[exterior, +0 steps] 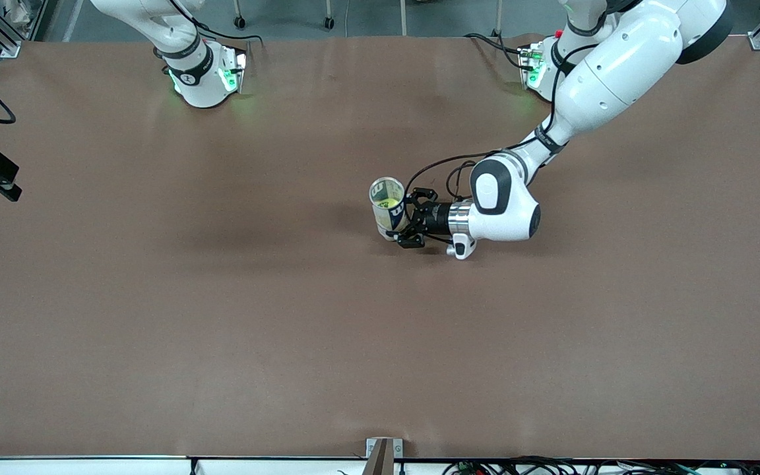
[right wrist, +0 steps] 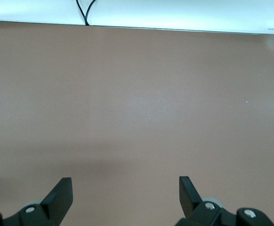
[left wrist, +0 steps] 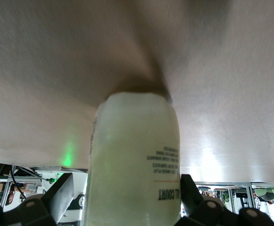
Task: Insert tennis ball vertically with right arm
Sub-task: 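Lower the upright can onto the table with the left gripper, then open the left gripper and draw it back from the can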
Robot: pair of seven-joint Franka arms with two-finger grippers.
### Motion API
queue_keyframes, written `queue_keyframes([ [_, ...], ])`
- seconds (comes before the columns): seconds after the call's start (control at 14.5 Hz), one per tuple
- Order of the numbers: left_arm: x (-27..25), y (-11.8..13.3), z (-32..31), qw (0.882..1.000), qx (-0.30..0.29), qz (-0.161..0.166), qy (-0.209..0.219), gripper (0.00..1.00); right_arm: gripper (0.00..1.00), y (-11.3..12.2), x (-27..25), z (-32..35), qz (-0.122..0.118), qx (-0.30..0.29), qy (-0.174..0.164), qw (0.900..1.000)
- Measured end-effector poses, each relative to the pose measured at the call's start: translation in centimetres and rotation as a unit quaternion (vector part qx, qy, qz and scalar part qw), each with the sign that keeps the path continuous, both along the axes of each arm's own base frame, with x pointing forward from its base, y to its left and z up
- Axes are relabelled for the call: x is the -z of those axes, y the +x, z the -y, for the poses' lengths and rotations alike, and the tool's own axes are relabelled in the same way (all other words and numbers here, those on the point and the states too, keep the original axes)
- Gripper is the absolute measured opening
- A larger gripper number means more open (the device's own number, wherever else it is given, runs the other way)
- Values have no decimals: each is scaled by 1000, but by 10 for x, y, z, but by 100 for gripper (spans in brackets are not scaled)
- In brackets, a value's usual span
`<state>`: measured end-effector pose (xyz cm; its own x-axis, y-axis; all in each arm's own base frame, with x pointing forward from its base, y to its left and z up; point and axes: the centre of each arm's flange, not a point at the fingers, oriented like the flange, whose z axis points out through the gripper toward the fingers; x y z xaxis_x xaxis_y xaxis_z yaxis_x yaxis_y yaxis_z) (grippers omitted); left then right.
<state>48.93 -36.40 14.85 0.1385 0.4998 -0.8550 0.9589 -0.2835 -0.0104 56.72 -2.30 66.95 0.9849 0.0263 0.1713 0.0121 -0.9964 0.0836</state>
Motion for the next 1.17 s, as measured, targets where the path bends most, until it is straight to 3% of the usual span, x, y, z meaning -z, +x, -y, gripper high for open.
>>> queue_keyframes([
  [0.48, -5, 5, -39, 1000, 2, 21, 9, 100, 100, 0, 0, -3, 0, -2, 0, 1000],
  [0.69, -17, 15, -54, 997, 35, 61, 32, 100, 100, 0, 0, -3, 0, -2, 0, 1000],
  [0.9, -22, 34, -92, 984, 117, 113, 76, 100, 100, 0, 0, -3, 0, -3, 0, 1000],
  [1.17, -44, 85, -169, 956, 192, 179, 133, 100, 100, 0, 0, -4, 0, -3, 0, 1000],
])
